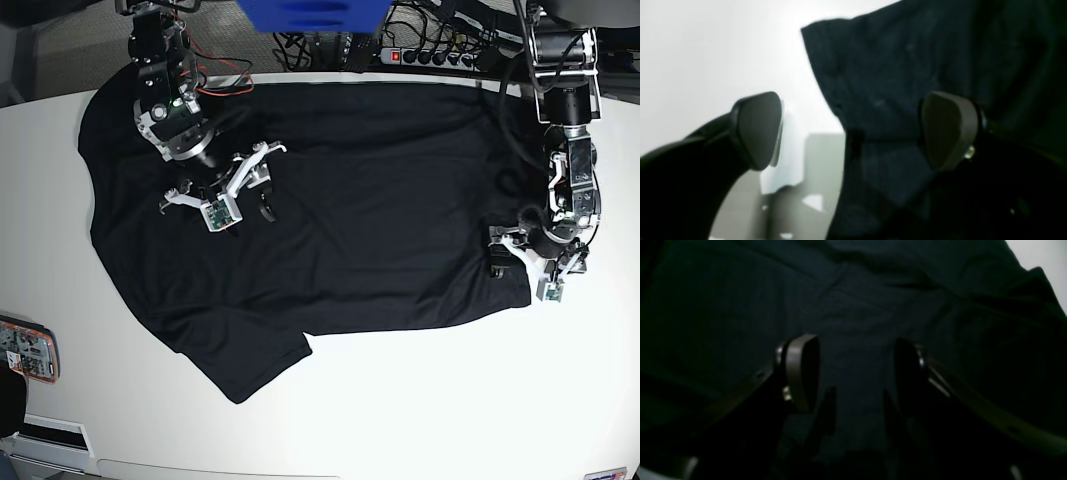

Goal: Fold the T-shirt properly
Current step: 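Move the right gripper down toward the sleeve near the hem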

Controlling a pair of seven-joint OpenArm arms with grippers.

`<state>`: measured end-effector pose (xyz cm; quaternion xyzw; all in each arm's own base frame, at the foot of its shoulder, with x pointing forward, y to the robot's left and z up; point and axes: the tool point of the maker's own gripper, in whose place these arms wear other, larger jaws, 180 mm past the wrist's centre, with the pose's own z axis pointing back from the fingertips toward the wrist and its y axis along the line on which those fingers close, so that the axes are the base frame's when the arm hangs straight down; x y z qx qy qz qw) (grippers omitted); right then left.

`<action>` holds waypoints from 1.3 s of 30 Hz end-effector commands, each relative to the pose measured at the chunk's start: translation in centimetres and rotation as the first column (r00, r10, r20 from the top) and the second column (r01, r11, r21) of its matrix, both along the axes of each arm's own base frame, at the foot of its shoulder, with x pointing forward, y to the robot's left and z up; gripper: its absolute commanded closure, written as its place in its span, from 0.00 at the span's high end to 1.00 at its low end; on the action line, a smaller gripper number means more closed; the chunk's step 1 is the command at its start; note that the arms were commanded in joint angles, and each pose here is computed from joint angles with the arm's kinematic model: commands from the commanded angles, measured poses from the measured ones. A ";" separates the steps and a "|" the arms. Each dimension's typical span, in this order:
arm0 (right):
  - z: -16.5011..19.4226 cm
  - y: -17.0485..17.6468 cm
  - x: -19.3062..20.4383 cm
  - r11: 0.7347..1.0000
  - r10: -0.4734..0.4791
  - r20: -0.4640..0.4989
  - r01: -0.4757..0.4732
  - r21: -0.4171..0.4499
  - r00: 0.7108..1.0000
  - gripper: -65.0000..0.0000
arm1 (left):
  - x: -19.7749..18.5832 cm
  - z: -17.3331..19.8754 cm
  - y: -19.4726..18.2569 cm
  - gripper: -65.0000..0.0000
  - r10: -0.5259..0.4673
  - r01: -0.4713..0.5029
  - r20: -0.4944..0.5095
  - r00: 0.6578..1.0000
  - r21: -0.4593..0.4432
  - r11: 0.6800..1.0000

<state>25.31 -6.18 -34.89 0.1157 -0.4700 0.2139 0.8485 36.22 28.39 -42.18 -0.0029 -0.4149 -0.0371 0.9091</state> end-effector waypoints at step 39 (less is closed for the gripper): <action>0.4 -0.2 -0.9 1.000 -0.003 0.014 0.003 0.019 1.000 0.51 | 4.1 -1.1 0.5 0.52 0.029 -0.033 -0.097 0.995 -0.040 0.999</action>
